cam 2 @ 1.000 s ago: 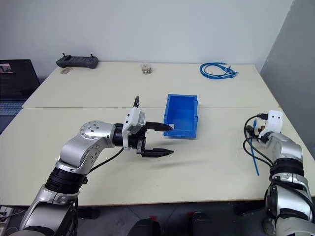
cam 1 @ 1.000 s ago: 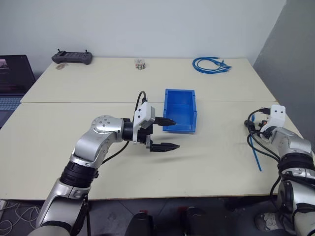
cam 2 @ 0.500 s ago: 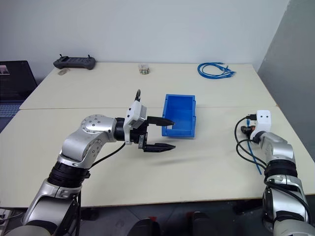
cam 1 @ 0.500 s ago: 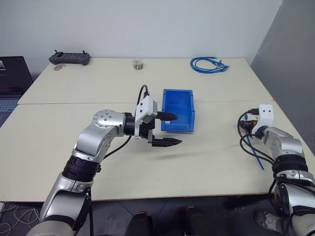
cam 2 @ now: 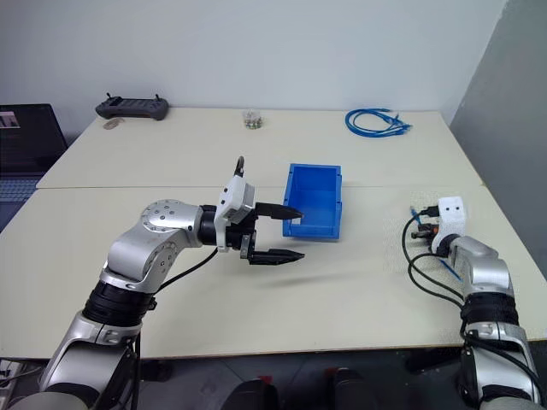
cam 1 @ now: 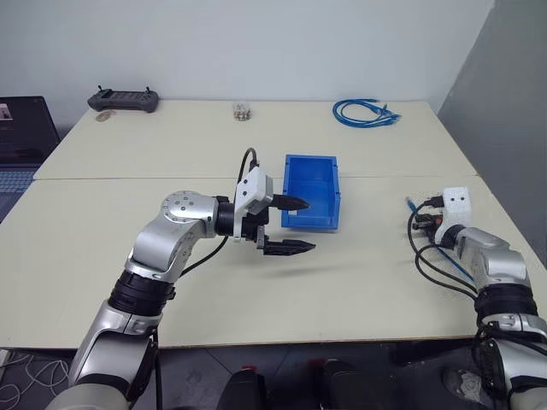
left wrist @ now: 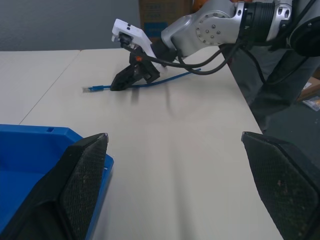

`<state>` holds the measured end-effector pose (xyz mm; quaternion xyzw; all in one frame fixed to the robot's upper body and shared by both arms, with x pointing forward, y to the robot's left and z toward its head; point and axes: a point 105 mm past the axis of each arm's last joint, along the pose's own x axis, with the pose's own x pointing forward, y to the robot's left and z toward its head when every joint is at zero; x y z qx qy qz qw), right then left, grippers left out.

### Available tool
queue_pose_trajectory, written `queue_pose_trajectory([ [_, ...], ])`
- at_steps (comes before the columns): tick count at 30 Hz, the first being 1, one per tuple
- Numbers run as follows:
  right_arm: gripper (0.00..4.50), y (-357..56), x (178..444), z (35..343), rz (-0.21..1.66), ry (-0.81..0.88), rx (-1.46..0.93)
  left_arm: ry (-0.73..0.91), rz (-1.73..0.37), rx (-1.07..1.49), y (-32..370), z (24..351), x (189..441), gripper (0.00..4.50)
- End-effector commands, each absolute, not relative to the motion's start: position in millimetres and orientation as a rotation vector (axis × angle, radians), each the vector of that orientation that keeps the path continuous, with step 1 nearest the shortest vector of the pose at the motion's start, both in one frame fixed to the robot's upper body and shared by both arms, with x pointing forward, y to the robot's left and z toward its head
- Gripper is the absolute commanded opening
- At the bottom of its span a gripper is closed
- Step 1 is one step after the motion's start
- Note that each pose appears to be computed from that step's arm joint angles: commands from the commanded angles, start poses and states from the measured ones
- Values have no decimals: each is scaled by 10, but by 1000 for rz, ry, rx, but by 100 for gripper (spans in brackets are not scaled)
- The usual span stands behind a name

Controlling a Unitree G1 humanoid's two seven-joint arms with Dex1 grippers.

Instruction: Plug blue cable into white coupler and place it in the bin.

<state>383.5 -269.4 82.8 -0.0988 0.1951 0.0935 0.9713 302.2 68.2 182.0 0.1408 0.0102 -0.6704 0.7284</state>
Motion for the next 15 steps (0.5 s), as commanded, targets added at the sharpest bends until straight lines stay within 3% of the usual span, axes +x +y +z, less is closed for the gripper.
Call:
queue_pose_trajectory([
  [1, 3, -2361, 3633, 1182, 489, 208, -578, 18, -1457, 322, 873, 1883, 2847, 450],
  [4, 3, -2042, 3309, 1305, 788, 87, -765, 82, -1407, 304, 1076, 1781, 2686, 450],
  [9, 3, -1473, 2930, 1414, 1126, -79, -801, 139, -1196, 244, 1372, 1556, 2426, 450],
  [15, 3, -845, 2896, 1218, 1334, -178, -886, 174, -929, 162, 1570, 1353, 2135, 450],
])
